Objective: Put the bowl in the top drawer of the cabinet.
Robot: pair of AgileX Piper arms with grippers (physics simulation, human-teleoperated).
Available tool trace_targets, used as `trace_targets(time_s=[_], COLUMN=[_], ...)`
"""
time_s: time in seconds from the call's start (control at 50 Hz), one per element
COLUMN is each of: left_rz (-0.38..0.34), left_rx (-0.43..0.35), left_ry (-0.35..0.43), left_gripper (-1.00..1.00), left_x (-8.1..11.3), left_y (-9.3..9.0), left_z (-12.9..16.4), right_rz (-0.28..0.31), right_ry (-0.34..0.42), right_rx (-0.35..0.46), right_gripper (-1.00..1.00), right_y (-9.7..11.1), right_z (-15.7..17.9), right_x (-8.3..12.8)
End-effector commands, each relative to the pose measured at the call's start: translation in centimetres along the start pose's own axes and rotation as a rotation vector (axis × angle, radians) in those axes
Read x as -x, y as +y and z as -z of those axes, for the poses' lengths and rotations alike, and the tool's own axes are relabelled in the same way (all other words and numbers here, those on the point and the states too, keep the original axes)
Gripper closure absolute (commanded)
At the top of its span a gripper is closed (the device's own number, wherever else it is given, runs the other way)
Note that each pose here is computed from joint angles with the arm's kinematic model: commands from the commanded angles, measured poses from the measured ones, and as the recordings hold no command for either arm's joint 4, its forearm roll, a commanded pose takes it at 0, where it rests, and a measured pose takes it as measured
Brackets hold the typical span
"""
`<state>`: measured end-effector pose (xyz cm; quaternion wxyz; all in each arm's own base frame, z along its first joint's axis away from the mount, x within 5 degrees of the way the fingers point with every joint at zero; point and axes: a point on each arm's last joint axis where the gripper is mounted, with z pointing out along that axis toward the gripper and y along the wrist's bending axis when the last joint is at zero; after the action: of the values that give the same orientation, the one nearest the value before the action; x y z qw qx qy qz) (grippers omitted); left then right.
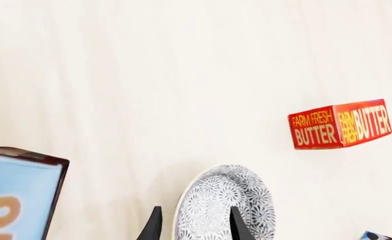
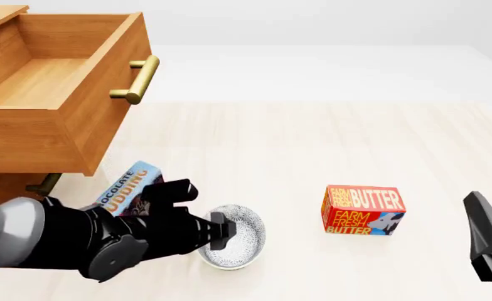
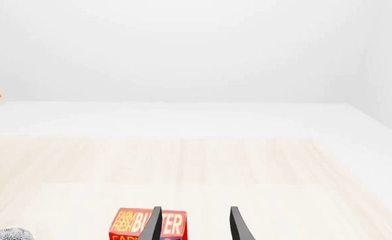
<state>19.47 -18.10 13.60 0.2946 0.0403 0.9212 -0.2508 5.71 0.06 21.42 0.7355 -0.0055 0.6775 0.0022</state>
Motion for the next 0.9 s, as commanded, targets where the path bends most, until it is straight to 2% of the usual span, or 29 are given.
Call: trace_targets(time_s=[0.02, 0.1, 0.12, 0.16, 0.5, 0.9], left_rz=[0.009, -0.011, -0.006, -0.019, -0.052, -0.153], left_rx=[0.012, -0.001, -0.002, -0.006, -0.041, -0.086], left_ry=[0.012, -0.001, -0.003, -0.025, -0.071, -0.146], left_gripper=[-1.00, -1.00, 1.00, 1.00, 1.00, 1.00], left_x=[-0.4, -0.1, -0.1, 0.5, 1.4, 3.1], left_y=[0.4, 0.1, 0.1, 0.1, -0.7, -2.1], left_z=[-0.6, -0.1, 0.0, 0.5, 2.4, 5.4], right_rz=[0.000, 0.000, 0.000, 0.000, 0.000, 0.000], right_ry=[0.000, 0.000, 0.000, 0.000, 0.000, 0.000], right_rx=[0.000, 0.000, 0.000, 0.000, 0.000, 0.001], right_gripper=[-1.00, -1.00, -1.00, -1.00, -1.00, -1.00], right_y=[0.0, 0.0, 0.0, 0.0, 0.0, 0.0], right_z=[0.0, 0.0, 0.0, 0.0, 0.0, 0.0], right_x=[0.0, 0.0, 0.0, 0.0, 0.0, 0.0])
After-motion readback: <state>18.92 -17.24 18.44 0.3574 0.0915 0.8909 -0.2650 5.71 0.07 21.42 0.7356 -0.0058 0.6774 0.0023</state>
